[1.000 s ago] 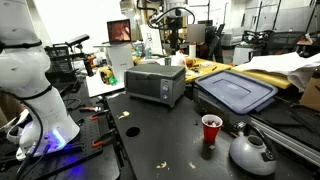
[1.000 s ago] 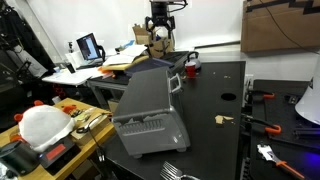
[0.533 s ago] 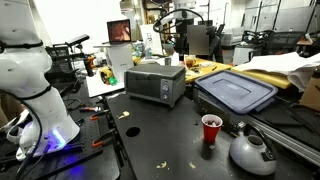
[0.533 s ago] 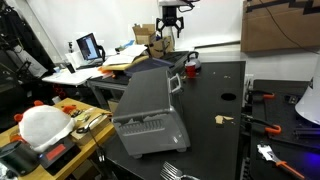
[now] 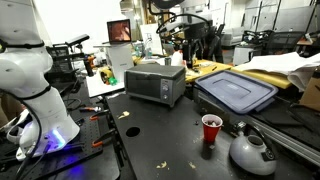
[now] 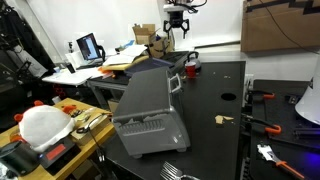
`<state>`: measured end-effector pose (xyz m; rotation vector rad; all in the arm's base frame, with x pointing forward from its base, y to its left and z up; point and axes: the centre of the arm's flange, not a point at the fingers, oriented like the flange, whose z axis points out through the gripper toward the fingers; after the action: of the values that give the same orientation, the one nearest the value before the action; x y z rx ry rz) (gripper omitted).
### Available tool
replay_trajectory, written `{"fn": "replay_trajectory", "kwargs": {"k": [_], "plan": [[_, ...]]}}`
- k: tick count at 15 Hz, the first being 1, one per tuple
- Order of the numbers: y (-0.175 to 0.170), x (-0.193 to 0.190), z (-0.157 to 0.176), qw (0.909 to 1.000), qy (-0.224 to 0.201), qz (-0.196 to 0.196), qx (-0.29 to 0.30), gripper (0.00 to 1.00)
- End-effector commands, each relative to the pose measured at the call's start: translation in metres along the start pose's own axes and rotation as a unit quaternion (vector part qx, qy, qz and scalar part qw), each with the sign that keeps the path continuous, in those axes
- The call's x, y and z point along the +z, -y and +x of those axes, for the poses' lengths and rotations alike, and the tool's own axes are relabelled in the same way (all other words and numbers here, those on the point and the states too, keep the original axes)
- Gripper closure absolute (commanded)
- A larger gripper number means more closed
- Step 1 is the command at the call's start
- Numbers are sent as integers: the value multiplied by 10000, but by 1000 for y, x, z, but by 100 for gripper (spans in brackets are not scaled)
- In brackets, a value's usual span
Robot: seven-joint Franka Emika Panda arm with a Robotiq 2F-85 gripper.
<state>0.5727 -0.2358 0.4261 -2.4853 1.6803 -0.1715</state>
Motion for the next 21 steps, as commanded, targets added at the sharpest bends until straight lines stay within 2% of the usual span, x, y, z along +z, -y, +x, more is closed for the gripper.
{"fn": "replay_trajectory", "kwargs": {"k": [1,5,7,8,15,21], "plan": [[-20,10,21,9977,-226,-56,637,0],[-43,23,46,9930,-397,-126,1101,0],[-48,25,49,9923,-318,-199,1177,0],[-47,26,52,9948,-260,-179,971,0],[-48,30,53,9949,-244,-208,956,0],[-37,55,80,9910,-185,-387,1266,0]]}}
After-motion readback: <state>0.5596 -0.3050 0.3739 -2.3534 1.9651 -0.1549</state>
